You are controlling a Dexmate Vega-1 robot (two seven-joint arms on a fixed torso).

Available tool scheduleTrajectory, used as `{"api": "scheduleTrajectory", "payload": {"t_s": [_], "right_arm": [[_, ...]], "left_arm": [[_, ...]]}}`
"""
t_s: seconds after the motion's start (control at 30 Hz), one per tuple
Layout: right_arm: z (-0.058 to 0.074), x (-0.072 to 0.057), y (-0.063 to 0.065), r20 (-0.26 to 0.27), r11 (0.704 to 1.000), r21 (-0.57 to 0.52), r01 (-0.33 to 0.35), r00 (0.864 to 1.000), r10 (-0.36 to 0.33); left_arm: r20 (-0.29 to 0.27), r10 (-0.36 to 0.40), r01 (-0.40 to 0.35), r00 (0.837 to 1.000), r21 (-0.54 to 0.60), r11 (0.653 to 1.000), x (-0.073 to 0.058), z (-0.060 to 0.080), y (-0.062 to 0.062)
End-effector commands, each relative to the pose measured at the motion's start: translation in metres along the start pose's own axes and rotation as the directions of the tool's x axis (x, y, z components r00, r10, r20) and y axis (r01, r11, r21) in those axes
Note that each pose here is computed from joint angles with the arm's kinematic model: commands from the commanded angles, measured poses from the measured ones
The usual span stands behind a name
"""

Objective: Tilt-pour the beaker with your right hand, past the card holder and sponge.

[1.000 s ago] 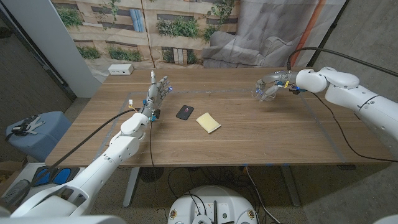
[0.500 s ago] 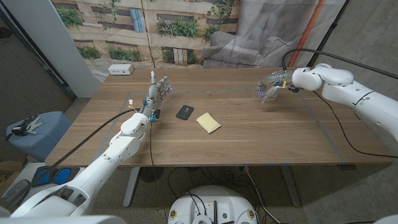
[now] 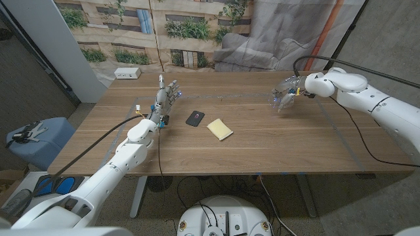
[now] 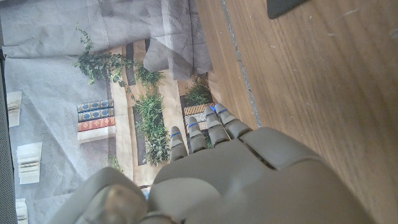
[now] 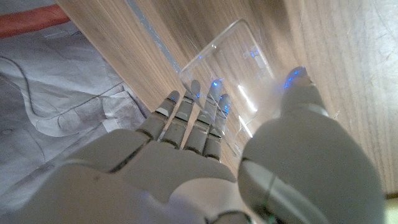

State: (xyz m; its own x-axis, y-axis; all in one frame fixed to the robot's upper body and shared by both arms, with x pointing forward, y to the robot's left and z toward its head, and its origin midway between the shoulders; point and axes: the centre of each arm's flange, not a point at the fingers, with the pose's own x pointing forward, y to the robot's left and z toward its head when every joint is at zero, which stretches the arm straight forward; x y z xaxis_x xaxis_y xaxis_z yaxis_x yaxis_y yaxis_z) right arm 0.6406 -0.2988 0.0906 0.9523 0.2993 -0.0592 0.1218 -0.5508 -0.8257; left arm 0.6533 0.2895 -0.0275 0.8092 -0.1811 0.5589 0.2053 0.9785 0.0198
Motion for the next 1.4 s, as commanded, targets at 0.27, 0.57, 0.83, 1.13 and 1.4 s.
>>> {"api": "scheduleTrajectory", "payload": {"t_s": [0.27,0.57,0.83,1.13,1.4], "right_arm": [[0.0062,0.0065,0.0054,-0.032,0.991,-0.112,-0.071,0.997,0.068],[0.0075,0.0094,0.0058,-0.038,0.987,-0.135,-0.083,0.996,0.079],[0.0090,0.0103,0.0048,-0.040,0.987,-0.137,-0.083,0.996,0.078],[0.0083,0.0083,0.0054,-0.018,0.995,-0.088,-0.045,0.999,0.044],[0.0062,0.0056,0.0059,-0.008,0.999,-0.029,-0.021,1.000,0.021]], "left_arm": [[0.000,0.000,0.000,1.000,0.000,1.000,0.0000,0.0001,0.0000],[0.000,0.000,0.000,1.000,0.000,1.000,0.0000,0.0001,0.0000],[0.001,0.000,0.000,1.000,0.000,1.000,0.0000,0.0001,-0.0001],[0.001,0.003,-0.003,1.000,0.000,1.000,0.0000,0.0002,0.0000],[0.001,0.003,-0.003,1.000,0.000,1.000,0.0000,0.0002,-0.0001]]}}
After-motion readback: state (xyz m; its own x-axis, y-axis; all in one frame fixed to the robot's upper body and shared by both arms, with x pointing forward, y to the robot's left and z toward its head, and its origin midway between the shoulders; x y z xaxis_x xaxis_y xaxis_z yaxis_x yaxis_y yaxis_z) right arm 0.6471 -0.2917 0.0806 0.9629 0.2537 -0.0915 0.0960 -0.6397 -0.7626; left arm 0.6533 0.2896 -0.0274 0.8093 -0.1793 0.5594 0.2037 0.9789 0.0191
